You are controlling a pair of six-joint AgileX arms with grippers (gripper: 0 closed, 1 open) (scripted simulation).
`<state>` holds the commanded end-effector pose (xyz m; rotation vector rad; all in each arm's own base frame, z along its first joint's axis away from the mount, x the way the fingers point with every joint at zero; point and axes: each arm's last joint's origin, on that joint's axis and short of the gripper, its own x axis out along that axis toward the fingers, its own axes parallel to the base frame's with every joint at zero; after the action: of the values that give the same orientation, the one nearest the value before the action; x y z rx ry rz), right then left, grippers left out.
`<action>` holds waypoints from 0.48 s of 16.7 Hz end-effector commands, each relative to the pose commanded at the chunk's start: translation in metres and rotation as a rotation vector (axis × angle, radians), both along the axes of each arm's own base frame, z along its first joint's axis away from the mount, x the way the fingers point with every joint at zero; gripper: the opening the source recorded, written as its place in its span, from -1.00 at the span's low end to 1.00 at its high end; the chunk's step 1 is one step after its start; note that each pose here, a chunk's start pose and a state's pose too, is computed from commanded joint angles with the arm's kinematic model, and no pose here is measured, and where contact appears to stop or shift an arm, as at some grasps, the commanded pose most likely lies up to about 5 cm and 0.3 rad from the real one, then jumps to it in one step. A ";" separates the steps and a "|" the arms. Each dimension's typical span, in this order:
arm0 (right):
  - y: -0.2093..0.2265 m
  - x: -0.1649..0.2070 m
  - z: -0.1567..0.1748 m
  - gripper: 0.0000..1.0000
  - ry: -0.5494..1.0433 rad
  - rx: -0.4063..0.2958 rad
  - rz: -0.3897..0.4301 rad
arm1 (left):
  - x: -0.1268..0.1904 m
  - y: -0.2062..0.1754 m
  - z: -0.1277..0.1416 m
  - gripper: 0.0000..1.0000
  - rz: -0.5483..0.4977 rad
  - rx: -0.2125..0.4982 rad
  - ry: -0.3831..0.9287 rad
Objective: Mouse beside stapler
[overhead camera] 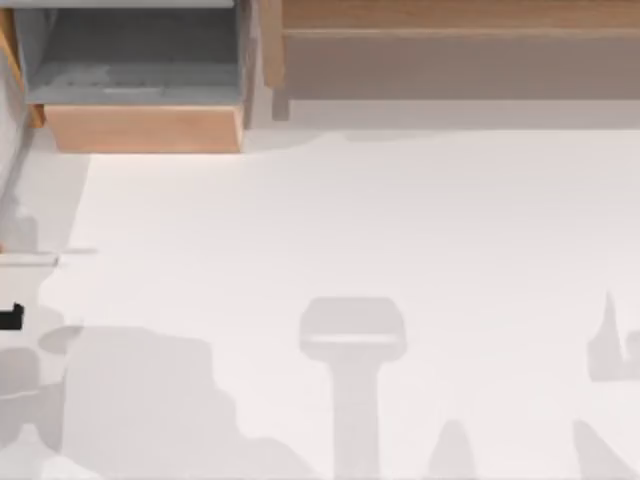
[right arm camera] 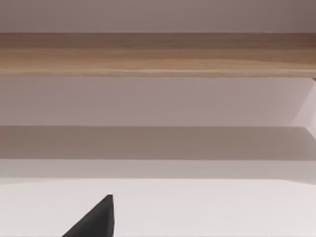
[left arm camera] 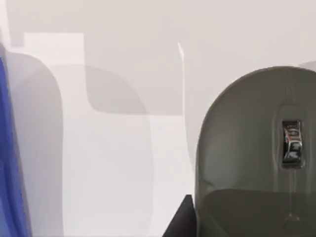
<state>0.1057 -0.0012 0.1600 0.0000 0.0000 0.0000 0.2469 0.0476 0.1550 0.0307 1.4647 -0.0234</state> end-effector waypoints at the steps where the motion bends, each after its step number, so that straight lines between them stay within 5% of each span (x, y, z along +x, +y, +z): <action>1: 0.000 0.000 0.000 1.00 0.000 0.000 0.000 | 0.000 0.000 0.000 -1.00 0.000 0.000 0.000; 8: 0.000 0.000 0.000 1.00 0.000 0.000 0.000 | 0.004 0.002 0.003 -1.00 0.006 0.007 -0.030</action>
<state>0.1057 -0.0012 0.1600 0.0000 0.0000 0.0000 0.2504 0.0493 0.1582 0.0323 1.4350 -0.0133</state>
